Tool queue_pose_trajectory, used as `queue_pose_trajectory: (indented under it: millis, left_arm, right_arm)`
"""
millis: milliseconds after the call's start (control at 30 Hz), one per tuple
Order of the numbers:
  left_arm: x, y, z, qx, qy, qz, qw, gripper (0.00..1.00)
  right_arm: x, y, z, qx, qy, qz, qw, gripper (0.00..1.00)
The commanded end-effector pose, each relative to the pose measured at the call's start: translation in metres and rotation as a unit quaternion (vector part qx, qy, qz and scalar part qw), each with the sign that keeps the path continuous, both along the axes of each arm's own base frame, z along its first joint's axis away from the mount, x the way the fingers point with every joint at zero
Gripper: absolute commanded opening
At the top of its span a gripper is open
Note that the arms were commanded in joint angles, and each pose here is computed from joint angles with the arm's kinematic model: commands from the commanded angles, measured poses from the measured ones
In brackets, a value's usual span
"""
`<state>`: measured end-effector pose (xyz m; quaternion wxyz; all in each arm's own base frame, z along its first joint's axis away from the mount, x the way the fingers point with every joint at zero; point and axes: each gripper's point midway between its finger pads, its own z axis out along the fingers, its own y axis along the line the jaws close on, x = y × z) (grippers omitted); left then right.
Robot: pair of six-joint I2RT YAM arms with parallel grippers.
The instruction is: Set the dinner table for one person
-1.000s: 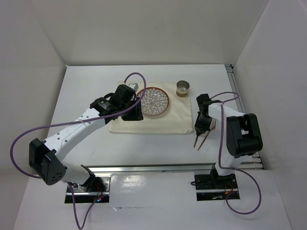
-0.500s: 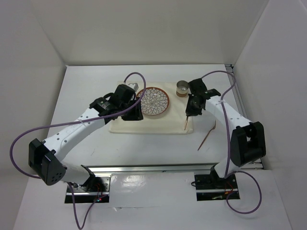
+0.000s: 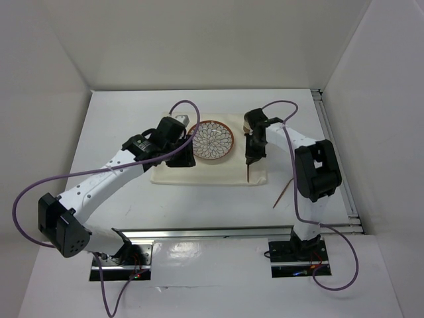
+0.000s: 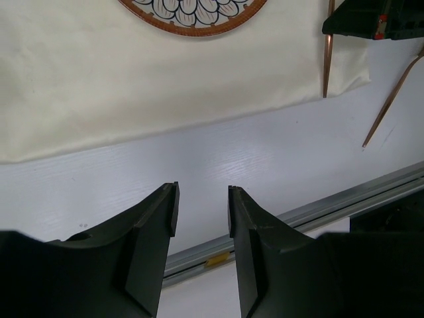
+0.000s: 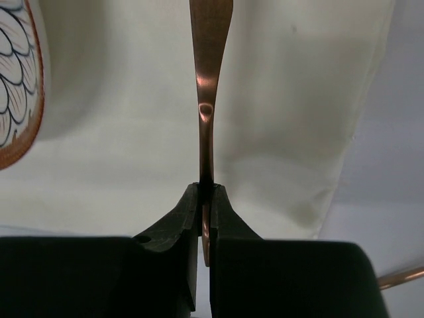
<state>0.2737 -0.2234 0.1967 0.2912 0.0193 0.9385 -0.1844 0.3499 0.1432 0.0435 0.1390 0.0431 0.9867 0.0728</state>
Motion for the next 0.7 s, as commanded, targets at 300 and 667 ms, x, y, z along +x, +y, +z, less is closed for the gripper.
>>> queue_pose_trajectory:
  millis: [300, 667]
  left_arm:
    - [0.006, 0.003, 0.017, -0.001, -0.027, 0.002, 1.0, 0.52]
    - [0.006, 0.003, 0.009, 0.007, -0.016, 0.002, 1.0, 0.52]
  right_arm:
    - [0.051, 0.003, -0.003, -0.015, -0.034, 0.014, 0.999, 0.0]
    - [0.061, 0.0, -0.008, -0.02, -0.034, 0.008, 0.999, 0.0]
